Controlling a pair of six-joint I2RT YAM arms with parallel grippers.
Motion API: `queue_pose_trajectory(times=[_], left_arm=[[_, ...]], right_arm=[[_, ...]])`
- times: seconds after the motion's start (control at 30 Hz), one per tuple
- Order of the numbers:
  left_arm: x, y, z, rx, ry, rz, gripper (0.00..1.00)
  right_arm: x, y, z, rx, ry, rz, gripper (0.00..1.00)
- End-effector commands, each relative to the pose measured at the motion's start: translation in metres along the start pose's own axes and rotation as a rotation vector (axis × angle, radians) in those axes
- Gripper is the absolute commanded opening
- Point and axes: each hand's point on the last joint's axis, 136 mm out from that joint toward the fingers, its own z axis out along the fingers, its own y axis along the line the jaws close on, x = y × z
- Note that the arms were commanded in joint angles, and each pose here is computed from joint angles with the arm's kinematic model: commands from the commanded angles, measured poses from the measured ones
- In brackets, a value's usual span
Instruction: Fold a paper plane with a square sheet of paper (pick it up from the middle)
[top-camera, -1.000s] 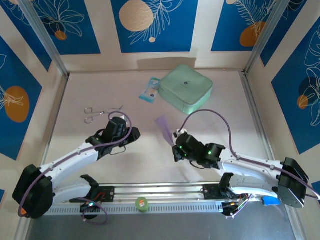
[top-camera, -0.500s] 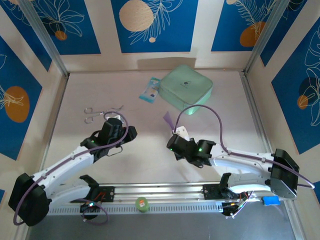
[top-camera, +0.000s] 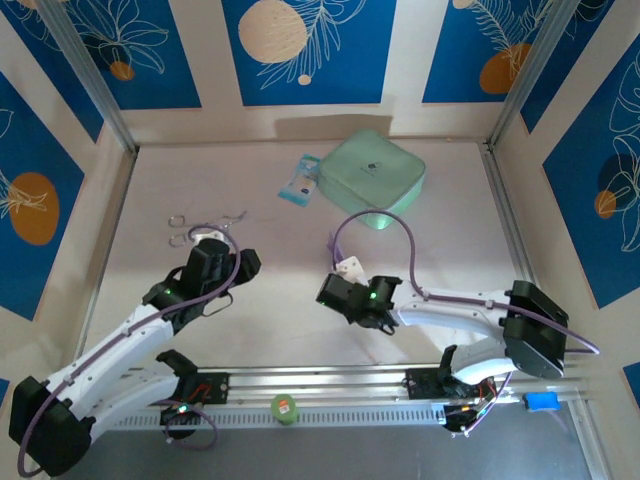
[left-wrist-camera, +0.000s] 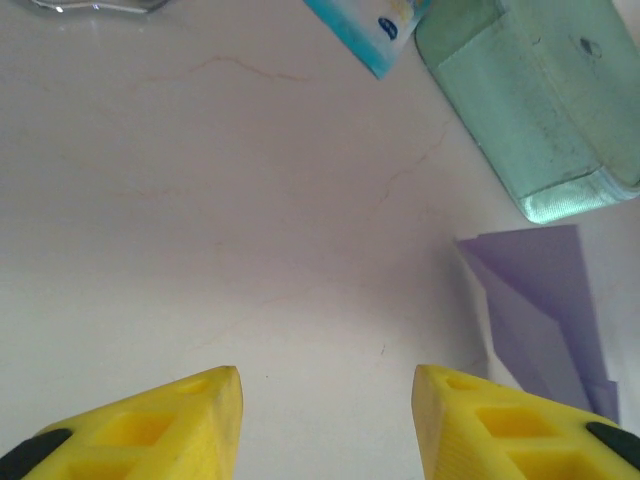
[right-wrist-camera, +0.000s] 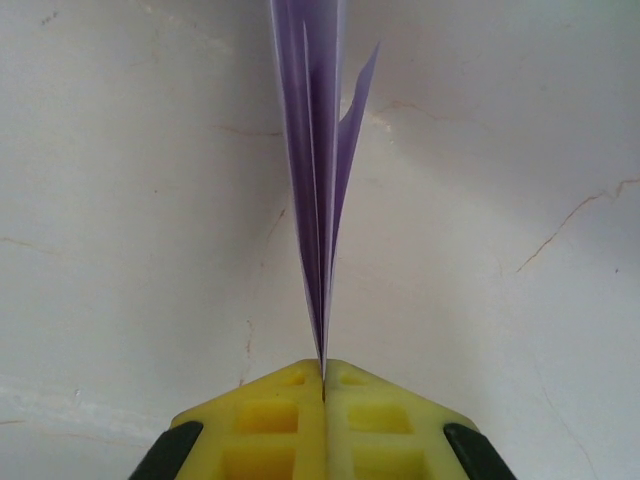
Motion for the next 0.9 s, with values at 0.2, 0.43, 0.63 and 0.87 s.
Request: queue_pose_trajectory(times=[0.2, 0.43, 0.63, 0.87], left_arm=[[-0.001, 0.021, -0.007, -0.079, -0.022, 0.016, 0.49], [-0.001, 0.026, -0.015, -0.092, -0.026, 0.009, 0.49], [0.002, 0.036, -0.023, -0.105, -0.04, 0.014, 0.49], [0.005, 0.031, -0.016, -0.084, -0.019, -0.001, 0.49]], right_arm=[[0.014, 0.052, 0.016, -0.054, 0.13, -0.205, 0.05], [0.024, 0.086, 0.026, -0.135, 0.18, -0.257, 0.07], [0.023, 0.098, 0.026, -0.192, 0.177, -0.259, 0.11], [0.013, 0.102, 0.013, -0.28, 0.128, -0.2, 0.29]])
